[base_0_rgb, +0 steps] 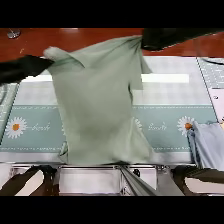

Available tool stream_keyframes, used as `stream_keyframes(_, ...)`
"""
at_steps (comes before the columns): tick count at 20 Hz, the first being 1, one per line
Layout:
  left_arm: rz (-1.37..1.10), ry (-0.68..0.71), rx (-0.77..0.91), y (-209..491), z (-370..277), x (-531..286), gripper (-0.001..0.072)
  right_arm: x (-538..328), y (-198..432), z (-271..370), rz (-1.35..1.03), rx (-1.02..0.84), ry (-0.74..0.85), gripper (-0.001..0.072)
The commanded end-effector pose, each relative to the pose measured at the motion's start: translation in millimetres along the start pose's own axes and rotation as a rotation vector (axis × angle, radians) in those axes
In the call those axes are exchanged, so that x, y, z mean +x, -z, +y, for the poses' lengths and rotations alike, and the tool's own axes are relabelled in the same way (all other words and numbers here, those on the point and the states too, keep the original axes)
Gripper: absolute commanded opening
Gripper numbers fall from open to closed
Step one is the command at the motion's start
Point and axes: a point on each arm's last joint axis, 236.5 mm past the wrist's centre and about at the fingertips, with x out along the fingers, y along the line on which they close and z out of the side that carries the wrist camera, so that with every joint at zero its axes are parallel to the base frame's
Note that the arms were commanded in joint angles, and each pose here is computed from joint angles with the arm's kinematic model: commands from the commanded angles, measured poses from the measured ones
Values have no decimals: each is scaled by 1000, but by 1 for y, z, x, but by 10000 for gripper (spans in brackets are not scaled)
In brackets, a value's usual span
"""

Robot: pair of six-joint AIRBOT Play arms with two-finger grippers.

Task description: Fold the shirts.

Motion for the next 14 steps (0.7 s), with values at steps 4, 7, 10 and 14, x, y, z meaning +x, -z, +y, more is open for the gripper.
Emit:
stream_keyframes(4,165,-81,-199,54,96,71,22,112,19,-68,81,267,26,40)
stream_keyframes(7,251,-50,-192,59,101,68,691,93,15,-89,90,344,-64,629)
stream_keyframes(10,370,-229,-164,61,145,25,702,25,46,-139,224,358,-25,626)
stream_keyframes(14,519,-501,-362,112,207,-24,701,-60,150,-214,499,398,315,625)
